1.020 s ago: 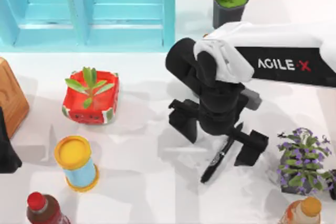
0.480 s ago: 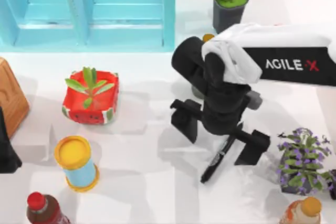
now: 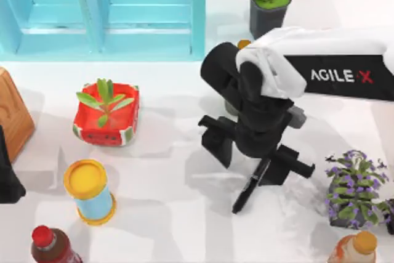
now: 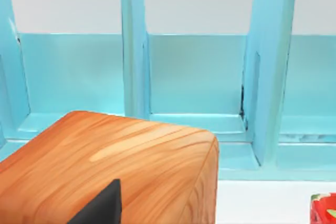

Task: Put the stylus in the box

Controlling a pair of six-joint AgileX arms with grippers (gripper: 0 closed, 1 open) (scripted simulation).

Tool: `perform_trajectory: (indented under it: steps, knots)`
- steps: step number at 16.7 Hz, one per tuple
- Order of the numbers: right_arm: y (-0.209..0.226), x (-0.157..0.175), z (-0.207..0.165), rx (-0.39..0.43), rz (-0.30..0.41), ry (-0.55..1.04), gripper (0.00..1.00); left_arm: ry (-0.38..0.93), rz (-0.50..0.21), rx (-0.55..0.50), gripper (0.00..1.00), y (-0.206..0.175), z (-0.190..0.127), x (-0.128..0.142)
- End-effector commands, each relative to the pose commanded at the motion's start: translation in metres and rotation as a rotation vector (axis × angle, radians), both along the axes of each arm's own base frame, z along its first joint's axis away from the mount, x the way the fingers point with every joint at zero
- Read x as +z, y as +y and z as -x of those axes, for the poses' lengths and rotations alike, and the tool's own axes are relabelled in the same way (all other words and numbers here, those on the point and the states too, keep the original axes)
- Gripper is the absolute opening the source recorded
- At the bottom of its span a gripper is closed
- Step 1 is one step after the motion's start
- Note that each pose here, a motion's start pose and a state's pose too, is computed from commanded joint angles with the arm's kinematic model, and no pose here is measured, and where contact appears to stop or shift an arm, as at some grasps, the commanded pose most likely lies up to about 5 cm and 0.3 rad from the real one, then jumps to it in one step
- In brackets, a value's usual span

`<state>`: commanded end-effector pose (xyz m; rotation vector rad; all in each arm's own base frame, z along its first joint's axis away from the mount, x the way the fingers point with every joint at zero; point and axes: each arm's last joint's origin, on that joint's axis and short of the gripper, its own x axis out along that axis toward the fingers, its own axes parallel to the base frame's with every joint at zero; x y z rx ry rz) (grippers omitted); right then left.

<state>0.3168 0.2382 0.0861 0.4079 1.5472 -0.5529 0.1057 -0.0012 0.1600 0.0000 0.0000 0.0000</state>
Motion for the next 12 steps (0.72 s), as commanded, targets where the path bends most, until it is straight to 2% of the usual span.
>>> perform_trajectory:
  steps: [4, 12]
  knots:
    - [0.0000, 0.0000, 0.0000, 0.000, 0.000, 0.000, 0.02, 0.000, 0.000, 0.000, 1.00, 0.0000, 0.0000, 0.0000]
    - [0.0000, 0.0000, 0.0000, 0.000, 0.000, 0.000, 0.00, 0.000, 0.000, 0.000, 1.00, 0.0000, 0.0000, 0.0000]
